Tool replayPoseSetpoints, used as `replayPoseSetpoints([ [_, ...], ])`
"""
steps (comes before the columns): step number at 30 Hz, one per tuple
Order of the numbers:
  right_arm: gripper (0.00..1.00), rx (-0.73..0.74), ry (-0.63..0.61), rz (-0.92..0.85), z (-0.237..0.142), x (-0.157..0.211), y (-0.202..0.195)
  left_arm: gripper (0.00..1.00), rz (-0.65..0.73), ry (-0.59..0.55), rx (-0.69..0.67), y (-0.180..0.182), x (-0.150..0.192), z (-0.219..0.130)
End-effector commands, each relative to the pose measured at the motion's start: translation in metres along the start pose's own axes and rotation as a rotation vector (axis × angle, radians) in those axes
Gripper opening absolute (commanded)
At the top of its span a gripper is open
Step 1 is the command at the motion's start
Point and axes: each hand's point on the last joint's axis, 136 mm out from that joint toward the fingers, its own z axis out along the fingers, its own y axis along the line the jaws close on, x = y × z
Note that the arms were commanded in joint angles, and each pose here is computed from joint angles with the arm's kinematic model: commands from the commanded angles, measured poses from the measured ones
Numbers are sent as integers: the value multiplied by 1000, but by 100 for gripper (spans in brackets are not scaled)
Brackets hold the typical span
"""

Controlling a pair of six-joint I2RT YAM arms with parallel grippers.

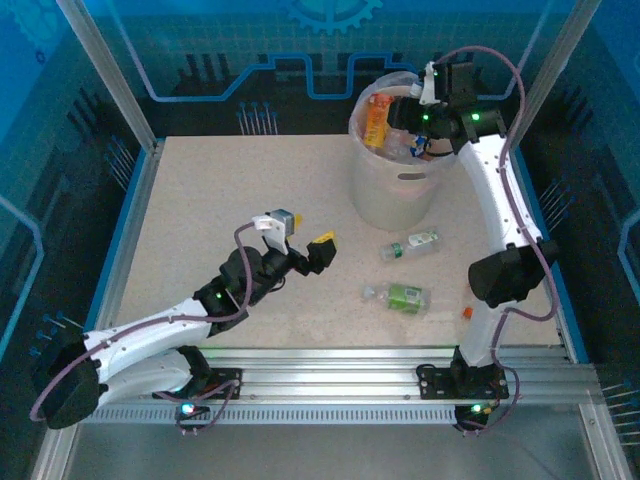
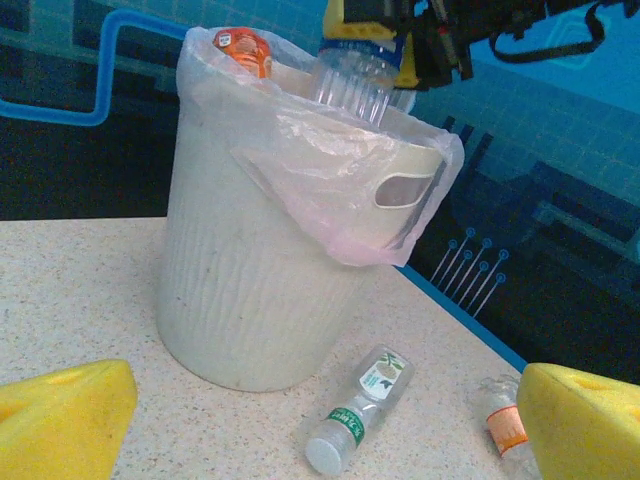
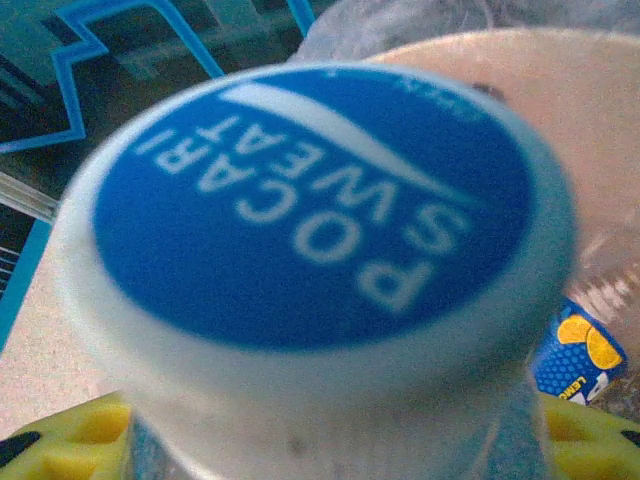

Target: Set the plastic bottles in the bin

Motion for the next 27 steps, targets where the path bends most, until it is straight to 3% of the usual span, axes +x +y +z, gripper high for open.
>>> replayPoseSetpoints([
  [1, 50, -16, 66, 12, 5, 11, -4, 99, -22, -7, -35, 8, 0, -6],
  [7, 52, -4, 154, 36, 23, 33, -11, 99, -26, -1, -53, 12, 2, -7],
  [13, 63, 39, 182, 27, 31, 41, -21, 99, -26, 3, -57, 13, 3, -7],
  [18, 76, 27, 190, 37, 42, 38, -24, 99, -30, 13, -65, 14, 5, -7],
  [27, 88, 25, 124, 8, 30, 9, -19, 99, -44, 26, -74, 17, 9, -9],
])
